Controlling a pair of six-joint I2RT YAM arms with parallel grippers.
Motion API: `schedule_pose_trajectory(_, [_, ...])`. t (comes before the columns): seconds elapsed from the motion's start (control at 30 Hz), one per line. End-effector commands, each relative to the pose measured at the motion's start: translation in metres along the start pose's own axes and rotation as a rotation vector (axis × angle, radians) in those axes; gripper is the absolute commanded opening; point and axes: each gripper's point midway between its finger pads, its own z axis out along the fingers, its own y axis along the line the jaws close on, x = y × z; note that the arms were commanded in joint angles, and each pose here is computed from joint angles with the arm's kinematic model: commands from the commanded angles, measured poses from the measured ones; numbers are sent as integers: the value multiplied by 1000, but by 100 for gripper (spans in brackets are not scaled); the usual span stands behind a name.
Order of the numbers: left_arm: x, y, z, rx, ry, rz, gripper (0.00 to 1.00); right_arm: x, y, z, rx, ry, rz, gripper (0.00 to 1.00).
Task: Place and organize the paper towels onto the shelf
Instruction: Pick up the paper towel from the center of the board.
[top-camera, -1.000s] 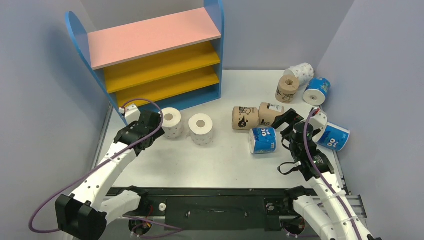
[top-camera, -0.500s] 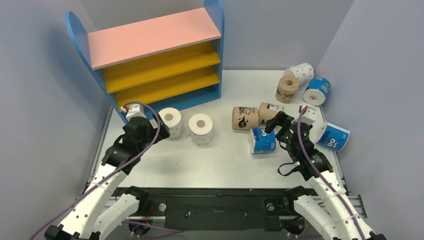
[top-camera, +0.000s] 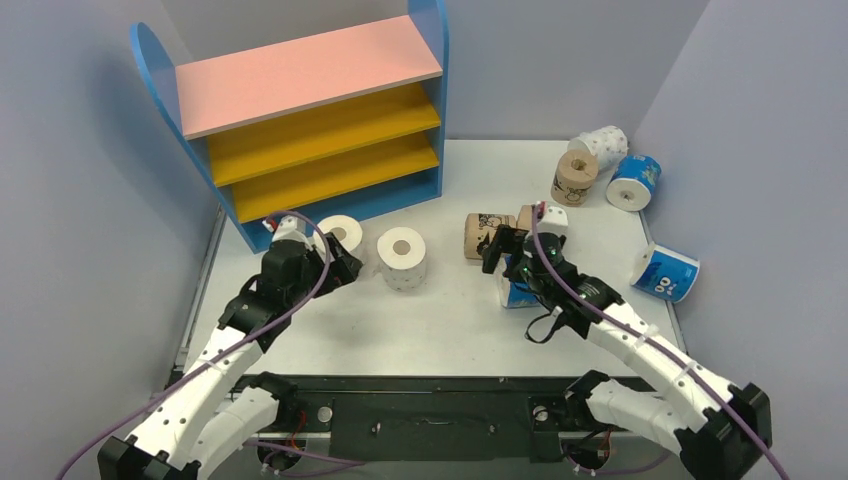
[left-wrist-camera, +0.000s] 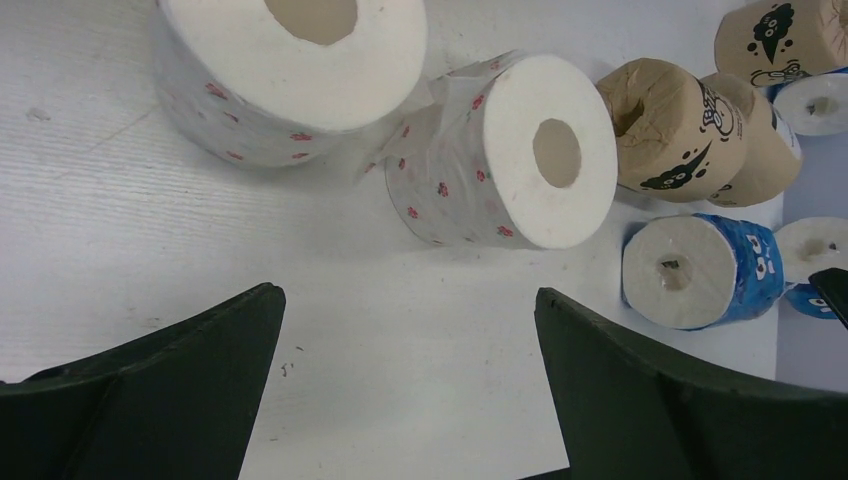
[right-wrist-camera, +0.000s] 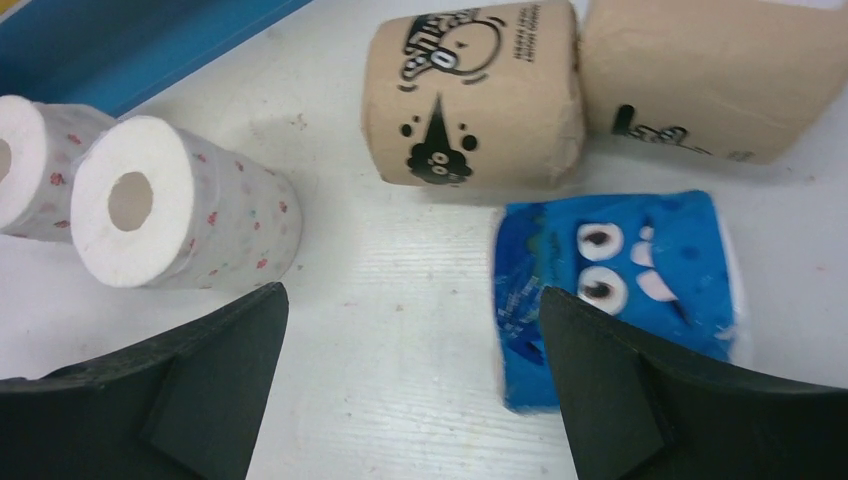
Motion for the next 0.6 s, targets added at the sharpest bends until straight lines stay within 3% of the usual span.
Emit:
schedule_pose_trajectory(0.0, [-4, -19, 2, 83, -19, -62, 96, -33, 49, 7, -33, -66, -56, 91])
schedule_pose_trajectory(0.57, [-3, 2, -18, 27, -80, -86, 96, -8, 144, 73, -60, 152, -234, 86])
